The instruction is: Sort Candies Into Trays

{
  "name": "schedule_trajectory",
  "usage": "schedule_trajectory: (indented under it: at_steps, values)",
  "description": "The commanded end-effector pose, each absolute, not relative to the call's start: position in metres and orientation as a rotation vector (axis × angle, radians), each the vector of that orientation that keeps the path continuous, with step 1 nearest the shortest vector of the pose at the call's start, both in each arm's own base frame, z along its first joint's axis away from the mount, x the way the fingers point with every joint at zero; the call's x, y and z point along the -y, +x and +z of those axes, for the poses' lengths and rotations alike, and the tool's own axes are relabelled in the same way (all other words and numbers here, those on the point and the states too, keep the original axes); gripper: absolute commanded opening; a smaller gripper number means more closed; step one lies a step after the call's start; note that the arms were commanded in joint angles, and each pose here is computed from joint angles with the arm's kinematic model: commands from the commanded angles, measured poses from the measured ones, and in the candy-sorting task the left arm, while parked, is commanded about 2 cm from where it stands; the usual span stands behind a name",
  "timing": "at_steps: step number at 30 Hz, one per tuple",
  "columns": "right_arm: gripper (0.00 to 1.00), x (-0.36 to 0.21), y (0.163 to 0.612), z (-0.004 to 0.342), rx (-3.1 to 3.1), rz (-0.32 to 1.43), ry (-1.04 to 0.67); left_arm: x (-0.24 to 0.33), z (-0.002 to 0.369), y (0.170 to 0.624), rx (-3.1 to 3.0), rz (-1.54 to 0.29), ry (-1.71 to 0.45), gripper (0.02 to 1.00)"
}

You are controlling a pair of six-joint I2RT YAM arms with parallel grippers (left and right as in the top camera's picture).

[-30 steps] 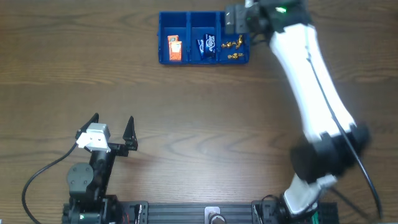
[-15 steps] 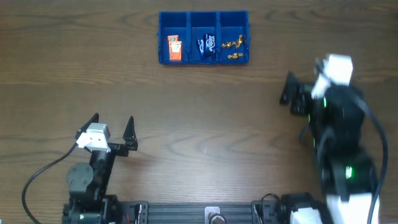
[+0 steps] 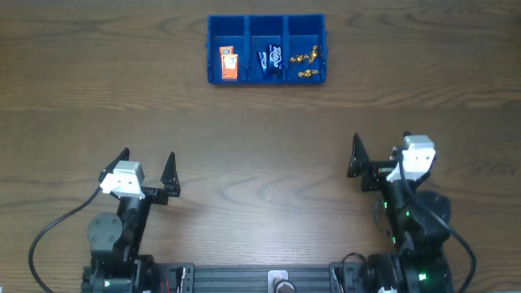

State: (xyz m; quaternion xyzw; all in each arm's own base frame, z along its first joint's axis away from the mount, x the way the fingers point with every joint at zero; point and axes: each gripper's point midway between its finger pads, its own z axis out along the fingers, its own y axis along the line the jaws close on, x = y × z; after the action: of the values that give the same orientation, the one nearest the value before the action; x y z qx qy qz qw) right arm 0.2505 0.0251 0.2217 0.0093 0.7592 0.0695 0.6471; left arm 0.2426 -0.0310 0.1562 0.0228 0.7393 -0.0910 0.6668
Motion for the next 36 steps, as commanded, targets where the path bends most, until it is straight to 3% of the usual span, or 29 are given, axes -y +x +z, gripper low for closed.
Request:
schedule_trajectory:
  at_steps: [1, 16, 24, 36]
  values:
    - [0.998, -0.029, 0.239, 0.227, -1.633, 0.19, 0.004, 0.034, 0.141, 0.241, -1.713, -0.221, 0.066, 0.998]
    - [0.998, -0.043, 0.235, 0.198, -1.584, 0.256, -0.059, 0.034, 0.141, 0.241, -1.713, -0.221, 0.066, 0.998]
    - [0.998, -0.044, 0.242, 0.158, -1.646, 0.252, -0.057, 0.034, 0.141, 0.241, -1.713, -0.221, 0.065, 0.998]
    - [0.998, -0.043, 0.242, 0.158, -1.647, 0.25, -0.055, 0.034, 0.141, 0.241, -1.713, -0.221, 0.066, 0.998]
